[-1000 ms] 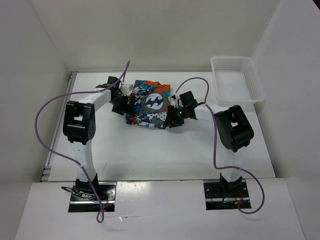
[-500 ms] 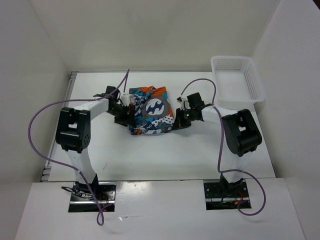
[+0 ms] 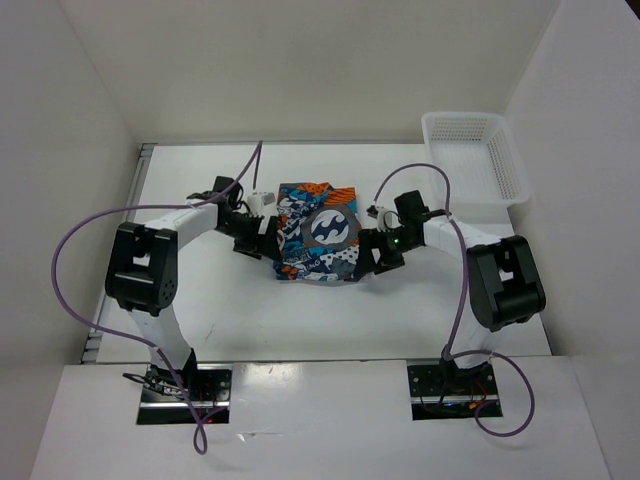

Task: Fold and stack the shorts
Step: Fold the shorts

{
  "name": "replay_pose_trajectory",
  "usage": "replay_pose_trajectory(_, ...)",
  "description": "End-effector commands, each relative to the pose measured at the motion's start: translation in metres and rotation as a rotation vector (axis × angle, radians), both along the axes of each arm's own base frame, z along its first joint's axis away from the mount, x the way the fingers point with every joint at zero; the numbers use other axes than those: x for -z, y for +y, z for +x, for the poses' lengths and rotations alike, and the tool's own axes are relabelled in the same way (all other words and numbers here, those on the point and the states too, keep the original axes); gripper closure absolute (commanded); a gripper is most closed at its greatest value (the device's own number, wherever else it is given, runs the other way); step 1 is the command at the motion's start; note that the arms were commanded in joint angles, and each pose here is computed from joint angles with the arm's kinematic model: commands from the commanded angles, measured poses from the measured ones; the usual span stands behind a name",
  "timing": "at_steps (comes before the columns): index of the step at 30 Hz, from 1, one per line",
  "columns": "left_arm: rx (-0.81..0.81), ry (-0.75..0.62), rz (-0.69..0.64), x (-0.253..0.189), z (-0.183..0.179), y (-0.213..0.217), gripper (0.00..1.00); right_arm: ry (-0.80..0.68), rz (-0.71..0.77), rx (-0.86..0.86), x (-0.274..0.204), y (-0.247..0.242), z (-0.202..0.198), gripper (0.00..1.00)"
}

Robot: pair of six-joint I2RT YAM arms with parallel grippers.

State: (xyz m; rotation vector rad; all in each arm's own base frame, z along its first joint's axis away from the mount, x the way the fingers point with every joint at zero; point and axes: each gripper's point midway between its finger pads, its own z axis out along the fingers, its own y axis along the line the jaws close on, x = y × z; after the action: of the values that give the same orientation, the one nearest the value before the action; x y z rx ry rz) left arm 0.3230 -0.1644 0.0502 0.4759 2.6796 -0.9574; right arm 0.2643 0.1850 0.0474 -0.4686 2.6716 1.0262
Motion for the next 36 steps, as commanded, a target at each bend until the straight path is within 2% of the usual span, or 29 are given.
replay_pose_trajectory(1, 0.003, -0.097, -0.014, -0.036, 0.010, -0.001, 0.06, -0.163, -0.037, -0.074, -0.041, -0.006, 0.023, 0.07)
replay_pose_trajectory(2, -0.010, -0.142, 0.013, -0.047, 0.020, 0.002, 0.05, -0.224, -0.068, -0.108, -0.048, -0.010, 0.030, 0.05)
replay_pose_trajectory(4, -0.031, -0.189, 0.053, -0.063, 0.026, 0.009, 0.00, -0.321, -0.096, -0.071, -0.080, -0.025, 0.059, 0.02)
replay_pose_trajectory(6, -0.079, -0.267, 0.139, -0.077, 0.038, 0.024, 0.00, -0.465, -0.125, -0.022, -0.123, -0.036, 0.091, 0.00)
replay_pose_trajectory(8, -0.187, -0.333, 0.281, -0.085, 0.056, 0.061, 0.00, -0.617, -0.156, 0.044, -0.163, -0.050, 0.116, 0.00)
replay_pose_trajectory(10, -0.290, -0.388, 0.365, -0.099, 0.069, 0.096, 0.00, -0.768, -0.261, 0.136, -0.201, -0.071, 0.139, 0.00)
replay_pose_trajectory(11, -0.386, -0.415, 0.404, -0.113, 0.075, 0.131, 0.00, -0.866, -0.297, 0.185, -0.226, -0.080, 0.146, 0.00)
replay_pose_trajectory(12, -0.448, -0.424, 0.447, -0.118, 0.076, 0.154, 0.00, -0.941, -0.400, 0.237, -0.243, -0.101, 0.153, 0.00)
replay_pose_trajectory(14, -0.593, -0.471, 0.474, -0.144, 0.074, 0.207, 0.00, -1.067, -0.495, 0.317, -0.274, -0.123, 0.155, 0.00)
replay_pose_trajectory(15, -0.623, -0.492, 0.456, -0.153, 0.073, 0.218, 0.00, -1.107, -0.597, 0.368, -0.283, -0.143, 0.155, 0.00)
replay_pose_trajectory(18, -0.769, -0.522, 0.492, -0.168, 0.052, 0.269, 0.00, -1.216, -0.674, 0.462, -0.311, -0.165, 0.142, 0.00)
replay_pose_trajectory(21, -0.894, -0.552, 0.593, -0.180, 0.034, 0.307, 0.00, -1.267, -0.684, 0.492, -0.325, -0.174, 0.125, 0.00)
replay_pose_trajectory(23, -0.942, -0.569, 0.655, -0.187, 0.025, 0.317, 0.00, -1.275, -0.698, 0.498, -0.322, -0.178, 0.116, 0.00)
replay_pose_trajectory(30, -0.938, -0.613, 0.622, -0.197, 0.017, 0.310, 0.00, -1.285, -0.651, 0.534, -0.316, -0.181, 0.081, 0.00)
replay_pose_trajectory(36, -0.918, -0.620, 0.592, -0.196, 0.014, 0.302, 0.00, -1.263, -0.657, 0.523, -0.301, -0.184, 0.069, 0.00)
